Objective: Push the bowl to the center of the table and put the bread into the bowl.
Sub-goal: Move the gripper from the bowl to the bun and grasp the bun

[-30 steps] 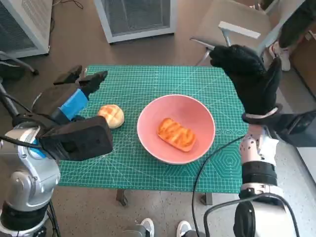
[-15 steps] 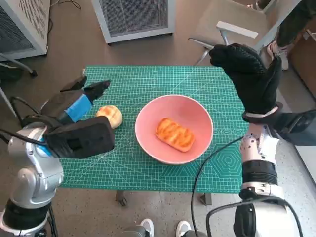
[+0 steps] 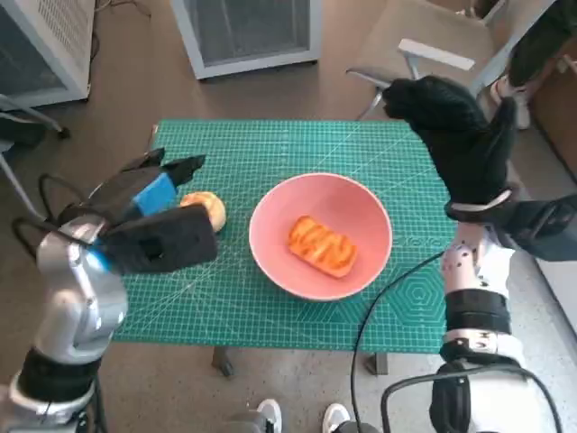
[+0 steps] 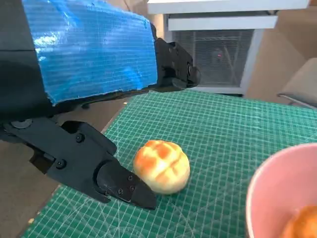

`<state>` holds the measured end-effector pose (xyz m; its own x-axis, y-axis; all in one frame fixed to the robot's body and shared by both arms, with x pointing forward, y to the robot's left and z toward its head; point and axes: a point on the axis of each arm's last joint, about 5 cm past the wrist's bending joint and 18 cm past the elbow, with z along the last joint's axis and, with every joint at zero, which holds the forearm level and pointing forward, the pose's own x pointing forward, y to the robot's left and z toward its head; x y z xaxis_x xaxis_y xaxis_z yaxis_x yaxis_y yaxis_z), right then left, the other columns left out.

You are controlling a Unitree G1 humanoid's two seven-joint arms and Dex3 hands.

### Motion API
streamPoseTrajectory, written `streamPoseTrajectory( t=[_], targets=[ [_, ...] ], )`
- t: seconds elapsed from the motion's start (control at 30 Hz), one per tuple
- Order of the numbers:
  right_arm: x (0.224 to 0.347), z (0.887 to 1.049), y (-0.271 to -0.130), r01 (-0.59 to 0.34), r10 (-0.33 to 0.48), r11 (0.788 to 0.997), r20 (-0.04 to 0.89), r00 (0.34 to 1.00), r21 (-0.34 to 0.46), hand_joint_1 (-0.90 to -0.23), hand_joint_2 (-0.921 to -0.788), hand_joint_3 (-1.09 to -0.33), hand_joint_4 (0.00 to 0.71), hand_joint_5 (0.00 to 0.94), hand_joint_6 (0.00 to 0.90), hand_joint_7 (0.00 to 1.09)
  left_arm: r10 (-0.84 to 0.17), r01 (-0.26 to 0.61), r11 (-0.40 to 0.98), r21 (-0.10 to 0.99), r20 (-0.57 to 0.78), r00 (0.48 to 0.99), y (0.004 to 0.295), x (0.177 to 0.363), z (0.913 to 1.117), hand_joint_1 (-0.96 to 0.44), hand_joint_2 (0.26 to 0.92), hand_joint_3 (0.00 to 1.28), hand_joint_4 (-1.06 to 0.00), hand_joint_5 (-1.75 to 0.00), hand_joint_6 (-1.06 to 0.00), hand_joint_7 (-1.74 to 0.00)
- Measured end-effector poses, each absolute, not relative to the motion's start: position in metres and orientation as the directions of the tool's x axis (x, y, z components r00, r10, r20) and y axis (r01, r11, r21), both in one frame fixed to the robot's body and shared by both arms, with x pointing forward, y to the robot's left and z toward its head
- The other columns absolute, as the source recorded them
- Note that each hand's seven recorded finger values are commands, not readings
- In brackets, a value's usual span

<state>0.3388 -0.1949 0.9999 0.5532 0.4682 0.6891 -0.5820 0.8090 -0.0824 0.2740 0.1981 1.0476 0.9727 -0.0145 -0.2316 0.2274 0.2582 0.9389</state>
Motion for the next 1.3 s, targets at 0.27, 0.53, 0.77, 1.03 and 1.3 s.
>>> streamPoseTrajectory(
  t=[0.27,0.53,0.77,1.03,1.3],
  targets=[
    [0.339,1.001,-0.196,-0.585,0.468,0.807,0.688,0.556,-0.076,-0.638,-0.921,-0.493,0.209,0.002,0.194,0.31,0.01,0.246,0.255,0.935,-0.257,0.966,0.192,0.299,1.028,-0.27,0.721,0.0,-0.06,0.0,-0.24,-0.01],
    [0.339,1.002,-0.198,-0.577,0.458,0.814,0.691,0.559,-0.072,-0.635,-0.921,-0.485,0.222,0.007,0.21,0.31,0.027,0.255,0.214,0.943,-0.267,0.963,0.181,0.32,1.016,-0.28,0.72,0.0,-0.06,0.0,-0.24,0.0],
    [0.338,1.002,-0.199,-0.563,0.45,0.823,0.697,0.558,-0.081,-0.633,-0.921,-0.486,0.229,0.009,0.216,0.3,0.04,0.266,0.177,0.948,-0.277,0.96,0.178,0.331,1.01,-0.28,0.72,0.0,-0.06,0.0,-0.25,-0.01],
    [0.337,1.002,-0.201,-0.541,0.434,0.837,0.707,0.558,-0.086,-0.62,-0.921,-0.491,0.236,0.003,0.249,0.24,0.059,0.293,0.18,0.939,-0.308,0.949,0.181,0.338,1.0,-0.23,0.713,0.0,-0.1,-0.01,-0.3,-0.03],
    [0.337,1.001,-0.202,-0.536,0.429,0.84,0.71,0.558,-0.087,-0.624,-0.921,-0.493,0.239,0.003,0.261,0.22,0.083,0.344,0.184,0.921,-0.363,0.928,0.181,0.344,0.99,-0.16,0.731,0.01,-0.15,-0.02,-0.37,-0.04]
  ],
)
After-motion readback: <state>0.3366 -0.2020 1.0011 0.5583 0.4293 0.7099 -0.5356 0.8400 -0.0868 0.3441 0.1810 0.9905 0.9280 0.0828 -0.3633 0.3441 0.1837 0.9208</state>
